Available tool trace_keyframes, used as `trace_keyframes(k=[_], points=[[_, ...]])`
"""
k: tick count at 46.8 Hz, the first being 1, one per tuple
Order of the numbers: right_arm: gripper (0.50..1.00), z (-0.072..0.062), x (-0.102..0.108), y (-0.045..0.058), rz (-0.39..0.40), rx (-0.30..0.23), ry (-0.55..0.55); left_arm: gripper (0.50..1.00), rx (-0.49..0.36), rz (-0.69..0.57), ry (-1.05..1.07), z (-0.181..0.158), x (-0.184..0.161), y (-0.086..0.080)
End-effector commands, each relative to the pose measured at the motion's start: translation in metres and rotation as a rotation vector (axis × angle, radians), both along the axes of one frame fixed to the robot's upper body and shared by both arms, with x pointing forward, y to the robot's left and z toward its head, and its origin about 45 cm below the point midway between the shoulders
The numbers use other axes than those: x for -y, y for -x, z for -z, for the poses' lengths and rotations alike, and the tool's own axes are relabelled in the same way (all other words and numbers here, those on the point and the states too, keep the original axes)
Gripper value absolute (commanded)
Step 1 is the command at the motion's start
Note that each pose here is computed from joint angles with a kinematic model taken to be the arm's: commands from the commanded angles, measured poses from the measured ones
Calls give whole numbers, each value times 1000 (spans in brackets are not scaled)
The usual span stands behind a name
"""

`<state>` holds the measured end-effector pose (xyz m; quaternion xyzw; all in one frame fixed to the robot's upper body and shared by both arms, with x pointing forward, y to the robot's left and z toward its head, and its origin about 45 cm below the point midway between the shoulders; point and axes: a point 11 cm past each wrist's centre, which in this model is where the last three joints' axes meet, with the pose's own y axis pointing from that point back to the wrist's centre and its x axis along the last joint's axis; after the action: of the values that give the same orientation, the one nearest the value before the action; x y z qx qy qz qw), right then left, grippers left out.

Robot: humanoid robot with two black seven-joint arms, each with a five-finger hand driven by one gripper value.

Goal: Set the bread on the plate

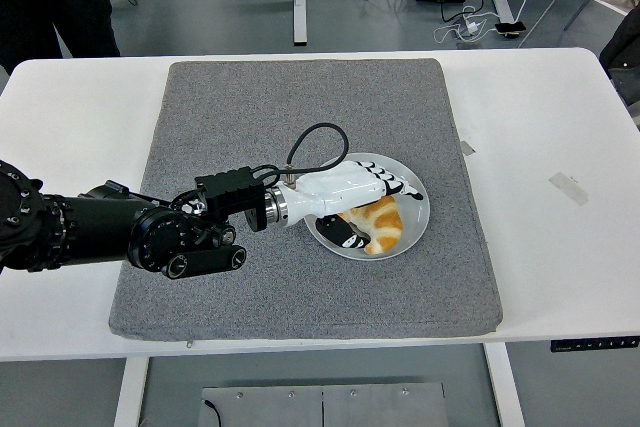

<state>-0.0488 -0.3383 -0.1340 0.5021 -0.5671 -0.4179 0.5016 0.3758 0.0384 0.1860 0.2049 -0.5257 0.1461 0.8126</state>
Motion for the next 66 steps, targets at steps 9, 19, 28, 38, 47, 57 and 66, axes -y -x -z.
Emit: trace_keyframes(k=[9, 19, 28, 38, 47, 57, 66], points=[[1000, 0, 0, 0, -1, 0, 0, 939, -17, -9, 116, -29, 0, -5], [1000, 0, 0, 0, 0, 0, 0, 939, -88, -80, 251, -56, -8, -22], [1000, 0, 0, 0, -1, 0, 0, 939, -252, -178, 496, -90, -21, -44], [1000, 0, 0, 0, 0, 0, 0, 939, -315, -354, 698, -108, -60, -69], [1000, 0, 0, 0, 0, 0, 0, 939, -323, -485, 910, -128, -104, -87], [1000, 0, 0, 0, 0, 0, 0, 939, -323, -588, 1067, -134, -145, -97], [1000, 0, 0, 0, 0, 0, 0, 939, -368, -726, 1302, -125, -197, -105]])
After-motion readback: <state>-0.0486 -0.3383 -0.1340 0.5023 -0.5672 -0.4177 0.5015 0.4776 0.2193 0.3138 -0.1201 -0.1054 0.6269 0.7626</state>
